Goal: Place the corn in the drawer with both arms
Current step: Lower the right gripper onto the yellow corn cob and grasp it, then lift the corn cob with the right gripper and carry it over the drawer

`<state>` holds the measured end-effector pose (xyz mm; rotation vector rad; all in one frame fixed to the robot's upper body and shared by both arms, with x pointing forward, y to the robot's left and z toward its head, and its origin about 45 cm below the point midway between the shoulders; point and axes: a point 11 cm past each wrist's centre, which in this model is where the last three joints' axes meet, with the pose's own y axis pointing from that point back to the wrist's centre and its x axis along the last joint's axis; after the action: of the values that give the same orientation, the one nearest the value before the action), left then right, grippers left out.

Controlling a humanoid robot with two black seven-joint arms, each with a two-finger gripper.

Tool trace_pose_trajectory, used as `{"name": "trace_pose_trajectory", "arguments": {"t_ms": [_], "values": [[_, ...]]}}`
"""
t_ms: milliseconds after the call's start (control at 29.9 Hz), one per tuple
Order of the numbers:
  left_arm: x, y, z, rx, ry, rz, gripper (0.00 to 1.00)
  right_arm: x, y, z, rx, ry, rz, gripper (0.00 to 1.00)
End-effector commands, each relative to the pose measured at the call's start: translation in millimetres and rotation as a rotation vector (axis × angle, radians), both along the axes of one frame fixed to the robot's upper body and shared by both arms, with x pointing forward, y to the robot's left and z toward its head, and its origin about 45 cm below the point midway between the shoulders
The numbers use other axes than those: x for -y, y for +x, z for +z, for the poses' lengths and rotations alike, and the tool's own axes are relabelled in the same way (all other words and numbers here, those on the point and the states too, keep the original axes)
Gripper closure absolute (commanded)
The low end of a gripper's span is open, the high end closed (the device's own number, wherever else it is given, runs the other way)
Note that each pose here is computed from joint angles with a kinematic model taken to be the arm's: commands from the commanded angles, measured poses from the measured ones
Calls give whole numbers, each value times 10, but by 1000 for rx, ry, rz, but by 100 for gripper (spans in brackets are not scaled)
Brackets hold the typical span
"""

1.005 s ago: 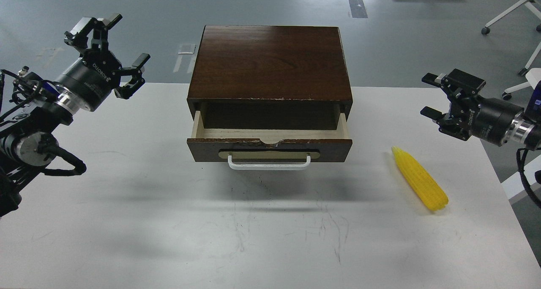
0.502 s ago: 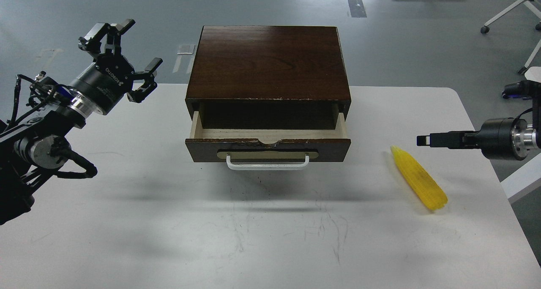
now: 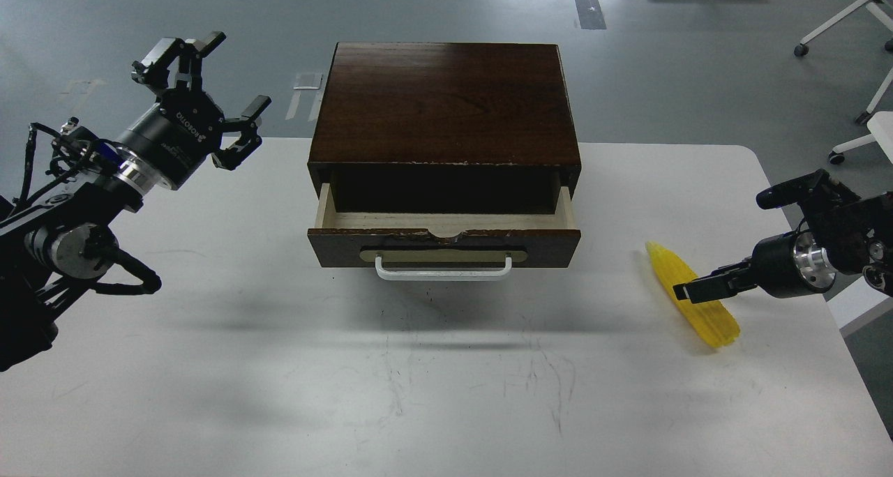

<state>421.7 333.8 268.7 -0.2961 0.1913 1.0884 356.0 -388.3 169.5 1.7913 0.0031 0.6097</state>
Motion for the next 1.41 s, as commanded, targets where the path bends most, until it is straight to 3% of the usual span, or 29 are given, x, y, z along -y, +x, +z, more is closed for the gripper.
{"name": "trace_pose_trajectory", "arguments": {"t_ms": [0,100,167,234,368,435,502,737,904,1105,1373], "values": [[-22,-1,13,2,4,2,2,16,-11,-52,-11,-20,5,4],[-23,-1,13,2,3,3,2,45,-51,-105,-29,-39,11,10],[-19,-5,8,1,3,1,2,66,-77,-125,-41,-49,13,19],[-19,-5,8,1,3,1,2,94,-97,-136,-47,-57,11,39],[-13,-4,5,0,2,0,2,96,-100,-138,-48,-58,12,59],[-16,-11,-8,-3,2,1,2,96,-108,-141,-50,-57,13,81],[-15,-16,-9,-3,2,0,2,102,-104,-129,-47,-57,11,90],[3,-34,-15,-4,-2,-6,2,-24,224,484,89,-33,47,92],[-6,-23,15,4,-7,-2,2,-399,642,1617,333,-5,146,89],[-14,-21,32,7,-7,-1,2,-1013,739,2354,477,16,306,88],[-21,-9,72,18,-14,3,2,-2054,689,2546,488,-85,599,88]]}}
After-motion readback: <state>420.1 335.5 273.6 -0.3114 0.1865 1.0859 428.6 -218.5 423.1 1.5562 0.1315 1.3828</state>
